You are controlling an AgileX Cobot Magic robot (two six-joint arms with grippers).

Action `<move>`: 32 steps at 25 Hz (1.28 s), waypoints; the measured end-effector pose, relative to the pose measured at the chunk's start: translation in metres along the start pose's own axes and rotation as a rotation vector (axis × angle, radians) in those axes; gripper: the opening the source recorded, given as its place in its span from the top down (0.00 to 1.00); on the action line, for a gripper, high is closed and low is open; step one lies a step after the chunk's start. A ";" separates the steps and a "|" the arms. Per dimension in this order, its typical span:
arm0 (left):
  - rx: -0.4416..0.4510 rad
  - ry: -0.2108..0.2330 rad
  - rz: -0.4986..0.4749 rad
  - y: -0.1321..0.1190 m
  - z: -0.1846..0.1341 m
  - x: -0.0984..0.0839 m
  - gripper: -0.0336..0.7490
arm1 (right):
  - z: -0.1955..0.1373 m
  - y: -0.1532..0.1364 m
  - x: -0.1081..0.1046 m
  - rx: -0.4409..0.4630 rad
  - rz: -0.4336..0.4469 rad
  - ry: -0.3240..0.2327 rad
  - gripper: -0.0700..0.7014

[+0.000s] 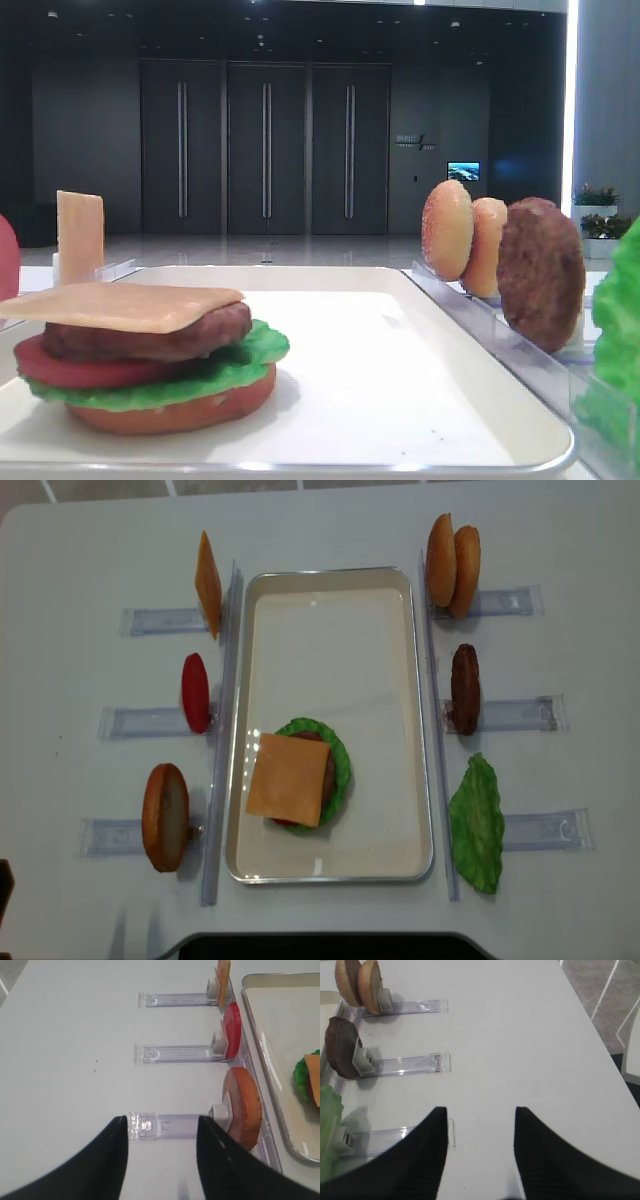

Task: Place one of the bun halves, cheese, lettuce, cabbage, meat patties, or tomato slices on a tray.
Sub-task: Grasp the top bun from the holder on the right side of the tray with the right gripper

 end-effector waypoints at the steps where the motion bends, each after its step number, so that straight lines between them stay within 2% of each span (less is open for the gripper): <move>1: 0.000 0.000 0.000 0.000 0.000 0.000 0.52 | 0.000 0.000 0.000 0.000 0.000 0.000 0.52; 23: 0.000 0.000 0.000 0.000 0.000 0.000 0.52 | 0.000 0.000 0.000 0.000 0.001 0.000 0.53; 29: 0.000 0.000 0.000 0.000 0.000 0.000 0.52 | 0.002 0.002 0.008 -0.011 0.056 -0.022 0.52; 32: 0.000 0.000 0.000 0.000 0.000 0.000 0.52 | 0.015 0.007 0.009 -0.017 0.071 -0.027 0.49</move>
Point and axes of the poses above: a point on each arm's last joint axis where the gripper is mounted, y pointing back along that axis away from the gripper, x along the wrist's bending axis when the last joint is at zero, z = x × y, the point moved 5 cm from there along -y, pointing out along that axis toward the gripper, and after that the axes turned 4 degrees about y, right-handed, at the moved point
